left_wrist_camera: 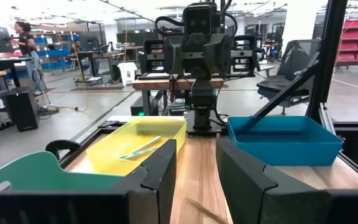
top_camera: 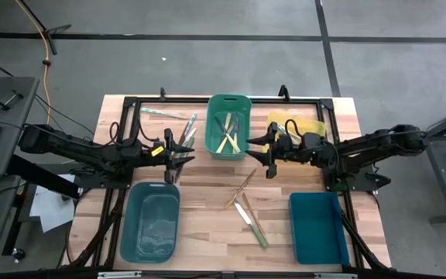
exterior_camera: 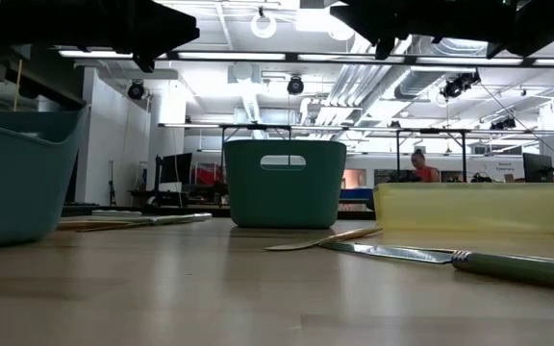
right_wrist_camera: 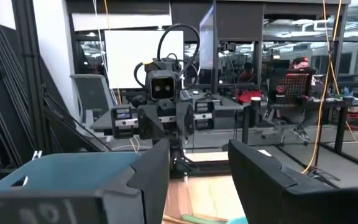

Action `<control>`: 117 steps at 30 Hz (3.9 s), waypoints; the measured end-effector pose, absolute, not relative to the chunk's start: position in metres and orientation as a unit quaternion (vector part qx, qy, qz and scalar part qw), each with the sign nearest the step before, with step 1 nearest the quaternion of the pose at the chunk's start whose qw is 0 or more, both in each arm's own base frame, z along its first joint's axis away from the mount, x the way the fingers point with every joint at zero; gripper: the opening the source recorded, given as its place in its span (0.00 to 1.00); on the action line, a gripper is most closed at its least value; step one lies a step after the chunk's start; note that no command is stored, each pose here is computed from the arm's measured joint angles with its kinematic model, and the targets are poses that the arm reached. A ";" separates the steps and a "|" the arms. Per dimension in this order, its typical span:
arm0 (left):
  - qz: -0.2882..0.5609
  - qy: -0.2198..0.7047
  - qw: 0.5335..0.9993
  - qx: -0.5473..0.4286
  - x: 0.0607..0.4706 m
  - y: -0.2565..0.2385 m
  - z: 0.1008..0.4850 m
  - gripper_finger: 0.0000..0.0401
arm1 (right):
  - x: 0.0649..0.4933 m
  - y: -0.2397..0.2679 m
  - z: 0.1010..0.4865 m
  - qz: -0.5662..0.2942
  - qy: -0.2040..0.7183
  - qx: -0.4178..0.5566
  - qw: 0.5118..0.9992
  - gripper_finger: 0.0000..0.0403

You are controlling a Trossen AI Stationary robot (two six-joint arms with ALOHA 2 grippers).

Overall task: Sort silverware by color (type)
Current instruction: Put the blue patterned knife into the yellow bin

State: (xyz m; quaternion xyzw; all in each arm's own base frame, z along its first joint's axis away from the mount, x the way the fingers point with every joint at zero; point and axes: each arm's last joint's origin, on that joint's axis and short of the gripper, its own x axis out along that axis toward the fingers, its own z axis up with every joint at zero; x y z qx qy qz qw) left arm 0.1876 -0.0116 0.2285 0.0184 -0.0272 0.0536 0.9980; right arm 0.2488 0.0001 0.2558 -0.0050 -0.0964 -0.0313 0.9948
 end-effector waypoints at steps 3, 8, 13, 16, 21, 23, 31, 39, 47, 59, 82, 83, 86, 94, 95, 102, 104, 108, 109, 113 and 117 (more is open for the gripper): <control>0.054 -0.027 0.998 0.018 0.188 -0.012 0.229 0.27 | 0.249 0.000 0.254 -0.031 -0.089 0.003 0.996 0.40; 0.054 -0.027 0.998 0.019 0.188 -0.012 0.229 0.27 | 0.250 0.000 0.251 -0.032 -0.074 0.004 0.997 0.40; 0.054 -0.027 0.998 0.019 0.188 -0.012 0.229 0.27 | 0.250 0.000 0.251 -0.032 -0.070 0.004 0.997 0.40; 0.054 -0.027 0.998 0.020 0.188 -0.012 0.229 0.27 | 0.250 0.000 0.251 -0.032 -0.070 0.004 0.997 0.40; 0.054 -0.027 0.998 0.024 0.188 -0.012 0.229 0.27 | 0.250 0.000 0.251 -0.032 -0.070 0.004 0.997 0.40; 0.054 -0.027 0.998 0.024 0.188 -0.012 0.229 0.27 | 0.250 0.000 0.251 -0.032 -0.070 0.004 0.997 0.40; 0.054 -0.027 0.998 0.024 0.188 -0.012 0.229 0.27 | 0.250 0.000 0.251 -0.032 -0.069 0.003 0.997 0.40; 0.054 -0.027 0.998 0.024 0.188 -0.012 0.229 0.27 | 0.250 0.000 0.249 -0.032 -0.060 0.004 0.998 0.40; 0.078 -0.024 0.996 0.024 0.187 -0.010 0.228 0.27 | 0.250 0.000 0.249 -0.032 -0.059 0.003 0.998 0.40; 0.264 0.038 0.964 -0.022 0.187 0.002 0.211 0.27 | 0.250 -0.001 0.248 -0.045 -0.059 0.005 0.997 0.40; 0.451 0.299 0.829 -0.142 0.202 0.103 0.128 0.27 | 0.250 -0.002 0.241 -0.072 -0.024 0.050 0.996 0.40; 0.451 0.304 0.827 -0.145 0.204 0.106 0.126 0.27 | 0.250 -0.002 0.241 -0.072 -0.022 0.050 0.996 0.40; 0.456 0.316 0.819 -0.146 0.207 0.111 0.121 0.27 | 0.250 -0.002 0.241 -0.072 -0.022 0.050 0.996 0.40; 0.458 0.333 0.811 -0.145 0.212 0.114 0.105 0.27 | 0.250 -0.002 0.240 -0.072 -0.021 0.050 0.996 0.40; 0.460 0.336 0.809 -0.145 0.212 0.115 0.104 0.27 | 0.250 -0.002 0.240 -0.072 -0.021 0.050 0.996 0.40; 0.477 0.345 0.795 -0.149 0.207 0.122 0.102 0.27 | 0.250 -0.002 0.240 -0.072 -0.021 0.055 0.996 0.40; 0.480 0.351 0.790 -0.149 0.205 0.123 0.101 0.27 | 0.250 -0.002 0.240 -0.072 -0.021 0.055 0.996 0.40; 0.484 0.349 0.789 -0.147 0.203 0.124 0.103 0.27 | 0.250 -0.002 0.240 -0.072 -0.021 0.055 0.996 0.40; 0.483 0.347 0.790 -0.148 0.204 0.124 0.103 0.27 | 0.250 -0.002 0.240 -0.072 -0.021 0.055 0.996 0.40; 0.444 0.351 0.805 -0.174 0.206 0.121 0.101 0.27 | 0.250 -0.002 0.240 -0.072 -0.021 0.055 0.996 0.40; 0.413 0.345 0.821 -0.192 0.208 0.120 0.102 0.27 | 0.250 -0.002 0.240 -0.072 -0.021 0.055 0.996 0.40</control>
